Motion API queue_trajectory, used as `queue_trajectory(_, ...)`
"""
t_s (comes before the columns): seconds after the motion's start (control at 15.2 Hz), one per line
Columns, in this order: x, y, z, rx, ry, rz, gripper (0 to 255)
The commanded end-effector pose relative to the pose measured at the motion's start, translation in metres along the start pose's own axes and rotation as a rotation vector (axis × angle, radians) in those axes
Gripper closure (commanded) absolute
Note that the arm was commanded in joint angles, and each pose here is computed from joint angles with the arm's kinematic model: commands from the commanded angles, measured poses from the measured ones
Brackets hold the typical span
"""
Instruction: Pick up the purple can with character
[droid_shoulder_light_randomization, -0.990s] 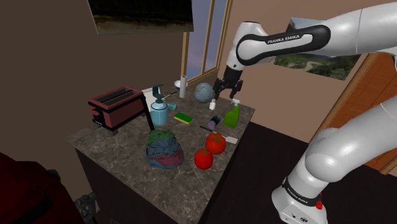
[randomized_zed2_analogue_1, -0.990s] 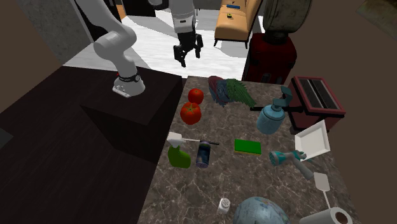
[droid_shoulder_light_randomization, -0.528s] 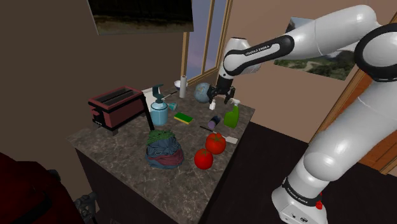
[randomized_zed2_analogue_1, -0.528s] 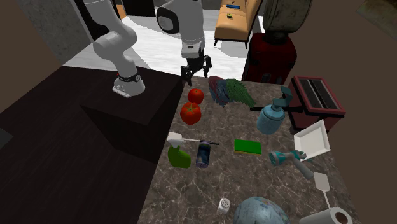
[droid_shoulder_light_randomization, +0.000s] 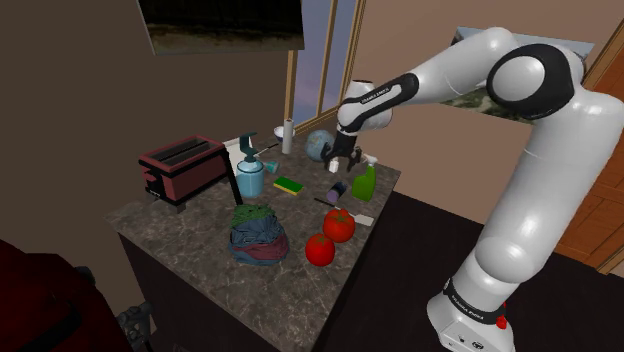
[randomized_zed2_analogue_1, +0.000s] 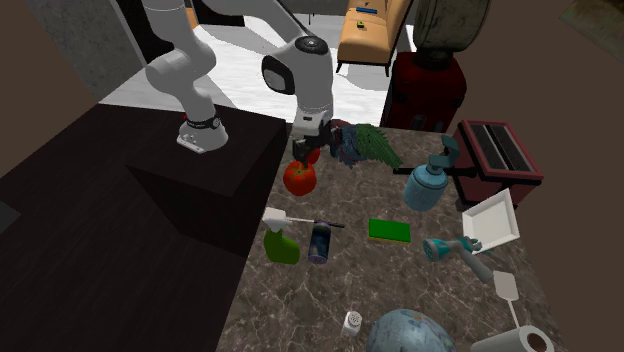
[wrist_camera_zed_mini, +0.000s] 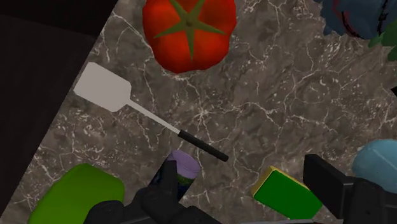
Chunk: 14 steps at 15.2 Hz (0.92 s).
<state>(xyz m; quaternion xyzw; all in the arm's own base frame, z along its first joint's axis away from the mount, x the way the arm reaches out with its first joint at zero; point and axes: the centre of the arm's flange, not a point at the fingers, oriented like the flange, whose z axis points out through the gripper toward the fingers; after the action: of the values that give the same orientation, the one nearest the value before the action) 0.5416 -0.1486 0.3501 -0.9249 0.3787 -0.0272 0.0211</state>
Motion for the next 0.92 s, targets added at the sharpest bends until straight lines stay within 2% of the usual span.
queue_trajectory(0.0,0.016,0.003,0.023,-0.005,-0.003,0.047,0)
queue_trajectory(0.86,0.121,0.052,0.15,-0.034,-0.022,0.345,0)
